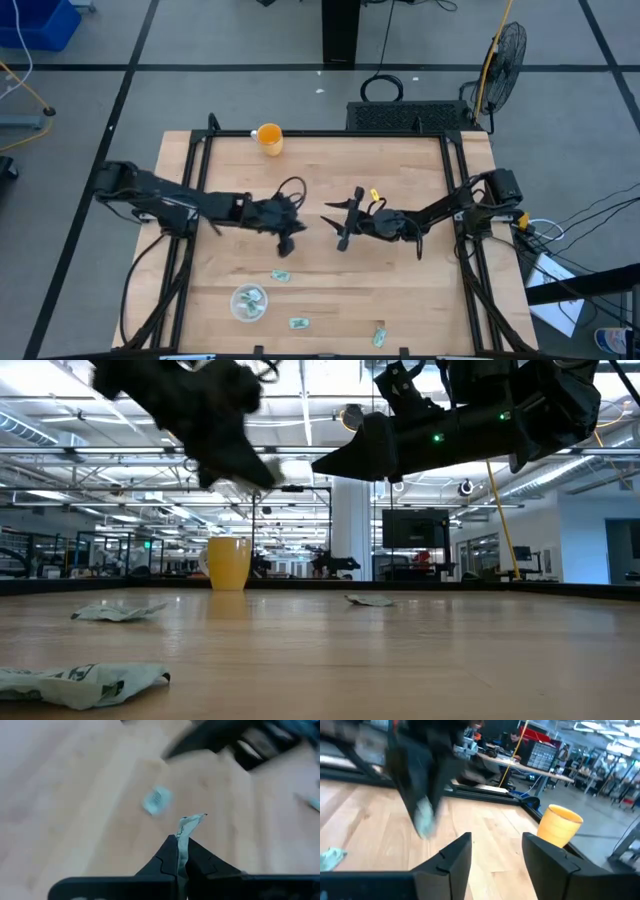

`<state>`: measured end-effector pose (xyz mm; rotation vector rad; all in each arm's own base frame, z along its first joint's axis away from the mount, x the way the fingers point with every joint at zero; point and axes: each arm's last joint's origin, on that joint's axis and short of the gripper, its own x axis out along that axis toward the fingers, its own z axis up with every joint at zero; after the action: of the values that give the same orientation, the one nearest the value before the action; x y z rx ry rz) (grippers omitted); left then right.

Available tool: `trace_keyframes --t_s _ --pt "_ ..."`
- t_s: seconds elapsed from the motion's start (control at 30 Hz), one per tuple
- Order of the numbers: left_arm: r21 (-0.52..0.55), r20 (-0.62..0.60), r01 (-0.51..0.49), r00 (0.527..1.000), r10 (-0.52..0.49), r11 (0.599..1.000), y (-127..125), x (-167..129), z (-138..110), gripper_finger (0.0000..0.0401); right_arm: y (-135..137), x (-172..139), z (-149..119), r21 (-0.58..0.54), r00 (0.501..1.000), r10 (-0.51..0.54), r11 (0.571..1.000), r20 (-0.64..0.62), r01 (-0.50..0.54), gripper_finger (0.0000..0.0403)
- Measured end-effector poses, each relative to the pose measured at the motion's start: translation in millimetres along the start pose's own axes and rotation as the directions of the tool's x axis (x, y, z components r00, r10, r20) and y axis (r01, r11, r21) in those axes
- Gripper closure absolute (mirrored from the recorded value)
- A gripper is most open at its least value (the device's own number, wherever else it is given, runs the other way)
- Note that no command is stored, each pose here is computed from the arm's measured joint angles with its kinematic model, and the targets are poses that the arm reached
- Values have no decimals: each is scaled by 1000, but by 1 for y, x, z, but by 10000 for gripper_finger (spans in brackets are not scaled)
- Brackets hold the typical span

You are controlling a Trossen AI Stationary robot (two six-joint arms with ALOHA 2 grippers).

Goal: Pick and place Stevia / Truvia into bins
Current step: Put the stevia packet into the transparent container

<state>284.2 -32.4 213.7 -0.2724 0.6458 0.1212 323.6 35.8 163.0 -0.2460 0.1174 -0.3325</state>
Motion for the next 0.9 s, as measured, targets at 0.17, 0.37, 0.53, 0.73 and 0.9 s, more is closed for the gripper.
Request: trace_keyframes --t_s 0.17,0.37,0.53,0.73,0.9 --pt "-19 -190 165 968 -165 986 -33 -40 -22 394 1 0 0 -31 1000 0 1000 -1 0 228" --pt "3 -396 225 895 -205 974 -82 -67 -72 390 -1 0 -2 -42 1000 -4 999 -17 3 230" --pt "-23 -408 239 884 -227 971 -114 -73 -101 393 -3 1 -4 -48 999 -11 999 -30 9 230" --pt "-58 -451 212 866 -215 976 -130 -60 -124 354 -4 2 -5 -51 999 -12 999 -37 10 230" --pt "-109 -539 157 820 -191 982 -126 -45 -133 338 -3 2 -8 -66 998 -6 998 -65 2 231"
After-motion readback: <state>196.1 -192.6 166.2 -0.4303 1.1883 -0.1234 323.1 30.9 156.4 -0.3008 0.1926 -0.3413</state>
